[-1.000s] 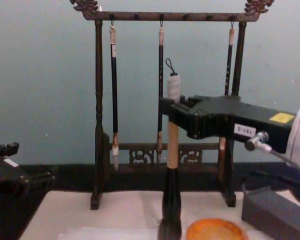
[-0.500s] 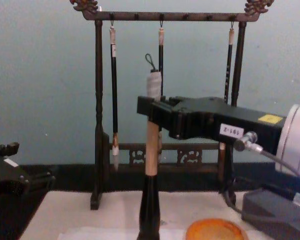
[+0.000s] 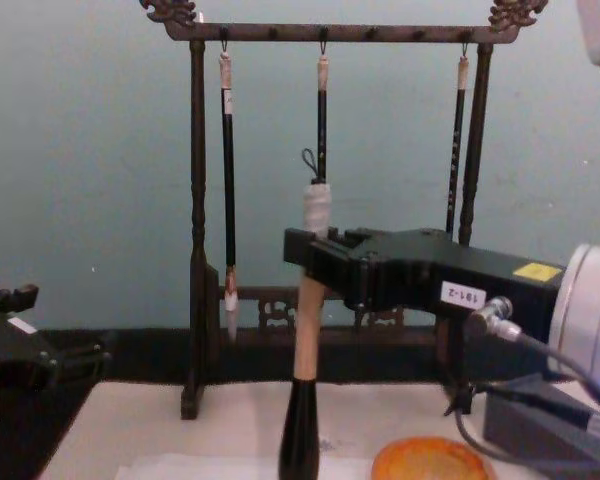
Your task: Pick up the brush from the inkstone, write on the paper, then place the brush back to its original position.
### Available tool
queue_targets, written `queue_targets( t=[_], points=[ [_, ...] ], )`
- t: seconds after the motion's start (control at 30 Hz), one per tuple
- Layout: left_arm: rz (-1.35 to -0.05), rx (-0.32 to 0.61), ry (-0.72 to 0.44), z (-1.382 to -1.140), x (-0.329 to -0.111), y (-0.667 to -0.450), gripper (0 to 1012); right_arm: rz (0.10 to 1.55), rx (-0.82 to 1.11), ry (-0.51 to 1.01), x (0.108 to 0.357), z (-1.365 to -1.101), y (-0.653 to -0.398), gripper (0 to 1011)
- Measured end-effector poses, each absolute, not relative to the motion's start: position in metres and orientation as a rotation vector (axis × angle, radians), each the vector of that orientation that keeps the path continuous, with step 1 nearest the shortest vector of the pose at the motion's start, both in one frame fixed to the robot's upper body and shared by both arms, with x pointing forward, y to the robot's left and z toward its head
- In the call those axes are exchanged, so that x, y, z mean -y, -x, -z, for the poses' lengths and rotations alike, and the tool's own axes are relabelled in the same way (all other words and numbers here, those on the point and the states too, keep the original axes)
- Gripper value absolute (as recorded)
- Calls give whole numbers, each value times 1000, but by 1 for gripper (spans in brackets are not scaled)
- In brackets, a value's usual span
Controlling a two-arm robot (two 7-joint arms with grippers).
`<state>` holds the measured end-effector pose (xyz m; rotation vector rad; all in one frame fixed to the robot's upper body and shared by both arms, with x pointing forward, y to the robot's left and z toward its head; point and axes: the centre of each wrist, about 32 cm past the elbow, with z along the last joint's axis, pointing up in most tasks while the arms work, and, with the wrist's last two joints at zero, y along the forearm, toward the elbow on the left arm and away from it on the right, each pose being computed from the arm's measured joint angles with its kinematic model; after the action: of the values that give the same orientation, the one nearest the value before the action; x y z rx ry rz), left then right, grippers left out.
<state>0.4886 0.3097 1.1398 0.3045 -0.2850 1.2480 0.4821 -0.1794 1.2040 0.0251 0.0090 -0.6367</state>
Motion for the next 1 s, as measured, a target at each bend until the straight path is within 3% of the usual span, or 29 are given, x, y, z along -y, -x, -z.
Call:
queue_targets(
  t=[0.47, 1.0],
  points=[
    [-1248, 285, -304, -1140, -310, -489, 1010, 727, 30, -4, 190, -1199, -489, 186],
    [-1248, 285, -304, -1140, -310, -489, 1010, 736, 33, -7, 192, -1199, -490, 186]
  ],
)
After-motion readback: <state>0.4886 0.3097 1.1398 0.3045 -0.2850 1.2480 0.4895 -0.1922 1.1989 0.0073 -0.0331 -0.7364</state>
